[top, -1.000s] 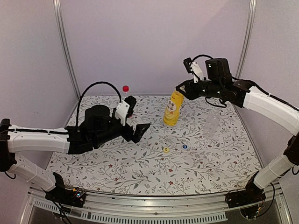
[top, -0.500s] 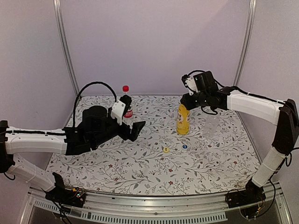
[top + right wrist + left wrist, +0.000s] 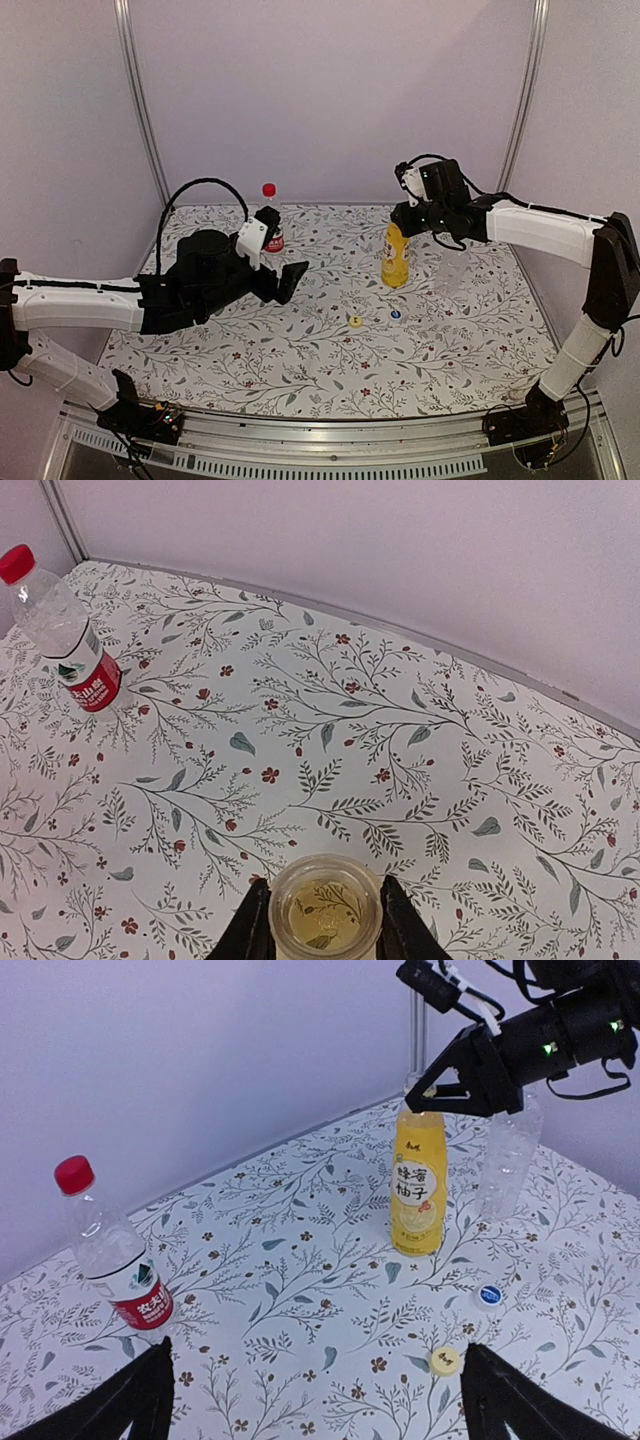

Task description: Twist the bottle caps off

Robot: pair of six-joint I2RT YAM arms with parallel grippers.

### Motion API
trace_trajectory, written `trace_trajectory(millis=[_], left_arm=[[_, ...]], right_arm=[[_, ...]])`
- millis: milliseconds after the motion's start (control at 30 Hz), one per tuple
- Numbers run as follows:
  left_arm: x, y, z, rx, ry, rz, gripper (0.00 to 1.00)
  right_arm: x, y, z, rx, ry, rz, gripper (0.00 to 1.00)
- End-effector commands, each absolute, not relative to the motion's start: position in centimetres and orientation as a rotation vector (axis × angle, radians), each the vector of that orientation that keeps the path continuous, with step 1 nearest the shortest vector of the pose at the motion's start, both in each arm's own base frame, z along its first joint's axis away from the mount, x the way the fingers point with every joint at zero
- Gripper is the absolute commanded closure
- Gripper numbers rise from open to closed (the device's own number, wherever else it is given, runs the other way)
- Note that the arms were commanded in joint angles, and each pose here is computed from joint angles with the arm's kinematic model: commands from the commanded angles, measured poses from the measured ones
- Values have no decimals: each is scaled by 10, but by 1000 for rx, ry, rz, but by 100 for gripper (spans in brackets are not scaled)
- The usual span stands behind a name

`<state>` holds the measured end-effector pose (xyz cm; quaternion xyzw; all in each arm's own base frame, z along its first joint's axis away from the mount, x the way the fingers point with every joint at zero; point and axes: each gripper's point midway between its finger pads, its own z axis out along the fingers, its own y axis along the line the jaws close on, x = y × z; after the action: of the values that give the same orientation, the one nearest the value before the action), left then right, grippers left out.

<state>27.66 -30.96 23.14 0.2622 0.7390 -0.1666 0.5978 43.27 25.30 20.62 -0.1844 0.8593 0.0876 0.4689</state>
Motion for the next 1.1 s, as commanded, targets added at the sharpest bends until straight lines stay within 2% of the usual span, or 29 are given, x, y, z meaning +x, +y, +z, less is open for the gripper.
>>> trace_trajectory(millis=[0, 167, 367, 700, 833, 1067], left_arm=[[278, -302, 236, 583, 1706, -372, 0], [279, -300, 236, 578, 1706, -360, 0], [283, -297, 235, 572, 1708, -343, 1], [297, -289, 233, 524, 1740, -318, 0], [305, -280, 233, 500, 1755, -301, 0], [337, -251, 229, 418, 1787, -227, 0]], right_arm=[[425, 247, 190, -466, 2144, 205, 84], [417, 246, 188, -479, 2150, 223, 70], [412, 245, 197, -476, 2138, 246, 63], [409, 247, 208, -482, 2121, 270, 41], [409, 247, 216, -480, 2109, 265, 30], [410, 249, 244, -482, 2061, 255, 3]])
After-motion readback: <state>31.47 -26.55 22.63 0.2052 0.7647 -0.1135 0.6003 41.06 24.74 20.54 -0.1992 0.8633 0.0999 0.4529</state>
